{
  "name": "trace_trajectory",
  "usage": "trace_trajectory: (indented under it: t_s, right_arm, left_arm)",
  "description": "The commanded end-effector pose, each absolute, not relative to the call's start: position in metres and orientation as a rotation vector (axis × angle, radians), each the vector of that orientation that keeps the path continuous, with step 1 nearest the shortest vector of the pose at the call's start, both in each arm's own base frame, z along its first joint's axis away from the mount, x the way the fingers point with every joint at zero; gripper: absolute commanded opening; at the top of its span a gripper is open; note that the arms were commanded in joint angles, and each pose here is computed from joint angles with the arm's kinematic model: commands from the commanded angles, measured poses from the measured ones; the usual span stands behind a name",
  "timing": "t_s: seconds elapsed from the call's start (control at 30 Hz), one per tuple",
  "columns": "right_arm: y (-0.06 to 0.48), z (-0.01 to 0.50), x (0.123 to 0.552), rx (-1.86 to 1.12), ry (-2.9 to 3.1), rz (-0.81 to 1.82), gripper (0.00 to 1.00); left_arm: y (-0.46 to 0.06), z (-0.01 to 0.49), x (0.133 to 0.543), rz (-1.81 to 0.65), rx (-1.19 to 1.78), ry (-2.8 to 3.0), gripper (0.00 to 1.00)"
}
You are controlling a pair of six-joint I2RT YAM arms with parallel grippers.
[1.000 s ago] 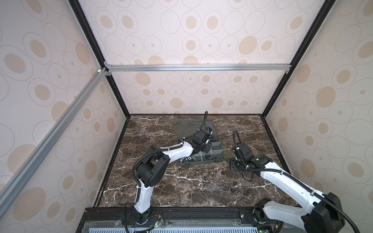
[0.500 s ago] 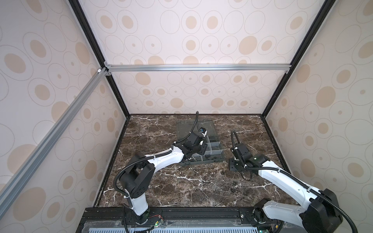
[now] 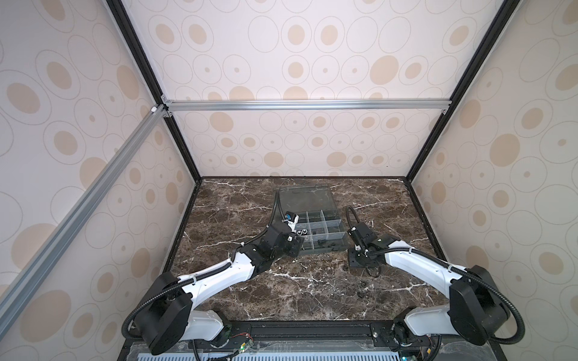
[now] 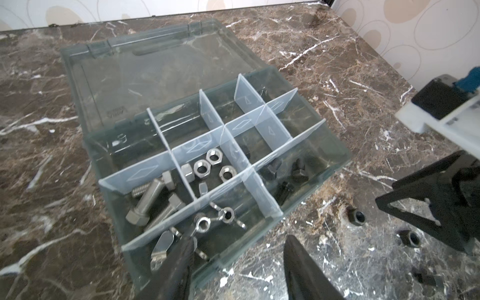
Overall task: Sort the screws and nuts into containers
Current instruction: Pick up the nut from the center of the table.
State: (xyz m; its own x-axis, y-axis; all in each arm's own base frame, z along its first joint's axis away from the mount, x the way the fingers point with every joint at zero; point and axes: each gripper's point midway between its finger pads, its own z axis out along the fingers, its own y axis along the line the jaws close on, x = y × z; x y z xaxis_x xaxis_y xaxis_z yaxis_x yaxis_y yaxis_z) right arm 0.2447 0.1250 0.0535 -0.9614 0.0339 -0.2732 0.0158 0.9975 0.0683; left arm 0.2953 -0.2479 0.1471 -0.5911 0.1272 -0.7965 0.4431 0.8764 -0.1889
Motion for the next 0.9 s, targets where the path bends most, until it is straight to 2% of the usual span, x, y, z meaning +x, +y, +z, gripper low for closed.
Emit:
trace_trajectory:
  t_s: [0.0,0.37,0.57,0.87]
  right_arm:
    - [0.136,0.055,0.249,-0.053,2.868,0.118,0.49]
    - [0.154,0.041,0.246,-0.337,2.932,0.176,0.47]
    - [0.161,0.034,0.244,-0.378,2.962,0.188,0.47]
    - [0.152,0.027,0.244,-0.431,2.998,0.068,0.45]
  left_arm:
    - [-0.233,0.151,0.292,-0.477,0.314,2.178,0.56]
    - [-0.207,0.14,0.266,-0.521,0.225,2.173,0.57]
    - [-0.199,0.135,0.259,-0.544,0.182,2.167,0.58]
    - [-0.194,0.128,0.252,-0.566,0.15,2.17,0.59]
